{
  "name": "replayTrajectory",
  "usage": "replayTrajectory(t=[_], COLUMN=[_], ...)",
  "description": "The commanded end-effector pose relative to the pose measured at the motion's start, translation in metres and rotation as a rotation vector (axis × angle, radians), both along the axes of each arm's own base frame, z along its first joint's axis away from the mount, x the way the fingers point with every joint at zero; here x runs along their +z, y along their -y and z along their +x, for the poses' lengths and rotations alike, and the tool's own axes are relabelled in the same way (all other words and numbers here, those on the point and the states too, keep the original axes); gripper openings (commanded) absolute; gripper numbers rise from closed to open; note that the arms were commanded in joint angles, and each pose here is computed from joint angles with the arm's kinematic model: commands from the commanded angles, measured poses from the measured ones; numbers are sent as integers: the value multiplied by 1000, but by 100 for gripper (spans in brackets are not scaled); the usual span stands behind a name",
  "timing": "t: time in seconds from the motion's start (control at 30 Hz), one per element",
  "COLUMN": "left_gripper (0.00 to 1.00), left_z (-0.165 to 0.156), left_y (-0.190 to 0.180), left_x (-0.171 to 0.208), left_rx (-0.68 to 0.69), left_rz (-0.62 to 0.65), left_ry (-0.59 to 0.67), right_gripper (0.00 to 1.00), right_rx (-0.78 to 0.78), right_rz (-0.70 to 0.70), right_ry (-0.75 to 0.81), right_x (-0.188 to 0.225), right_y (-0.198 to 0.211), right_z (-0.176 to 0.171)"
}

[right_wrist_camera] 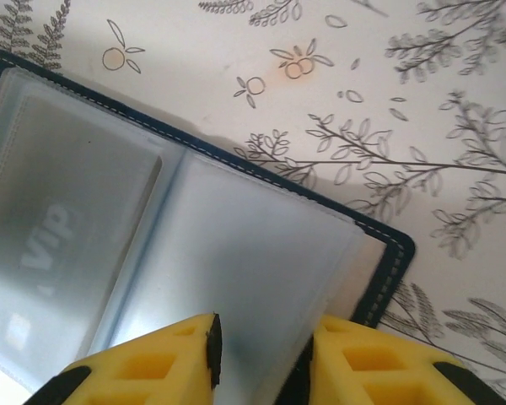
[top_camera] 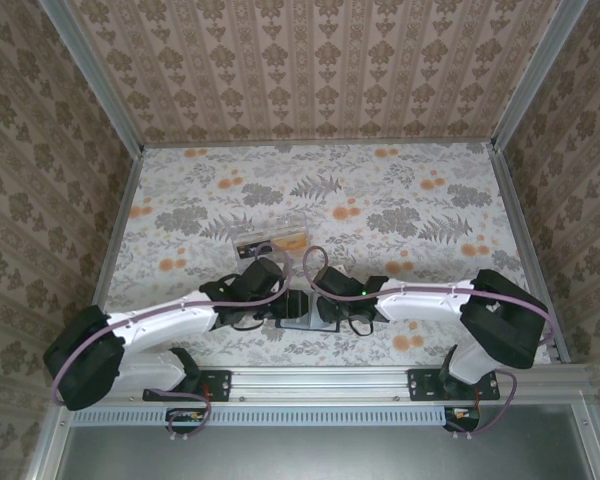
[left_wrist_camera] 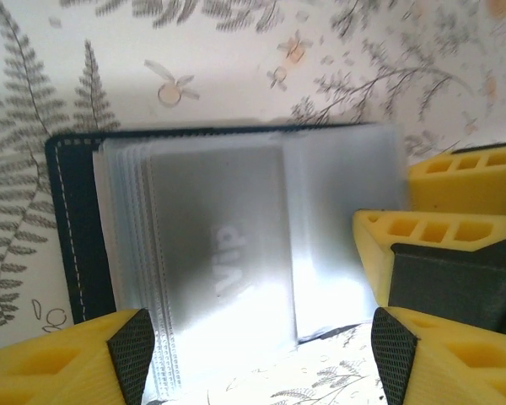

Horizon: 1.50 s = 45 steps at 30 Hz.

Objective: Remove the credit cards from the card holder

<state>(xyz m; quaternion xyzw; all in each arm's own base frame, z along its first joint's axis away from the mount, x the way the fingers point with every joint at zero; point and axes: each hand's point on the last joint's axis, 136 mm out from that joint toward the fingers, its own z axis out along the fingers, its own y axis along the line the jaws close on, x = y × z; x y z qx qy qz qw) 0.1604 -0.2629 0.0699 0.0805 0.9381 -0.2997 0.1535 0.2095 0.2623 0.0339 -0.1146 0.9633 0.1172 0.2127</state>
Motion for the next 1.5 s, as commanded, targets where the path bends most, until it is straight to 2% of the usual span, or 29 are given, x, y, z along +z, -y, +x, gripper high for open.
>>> replayTrajectory(t=[0.0, 0.47, 1.13, 1.47], left_gripper=[72, 72, 72, 71], left_z=[3, 2, -2, -3], left_y=[-2, 11, 9, 5], left_x=[8, -10, -27, -22], left_rx=[-8, -43, -36, -35], left_rz=[22, 23, 50, 85], left_ry=[36, -10, -51, -32], right_gripper=[34, 33, 33, 34], right_rx=[-36, -34, -30, -30], right_rz=[-49, -52, -42, -41], right_ry=[29, -48, -51, -52], right_x=[6, -27, -26, -27], right_y=[21, 20, 17, 17], right_z=[-1, -8, -7, -7])
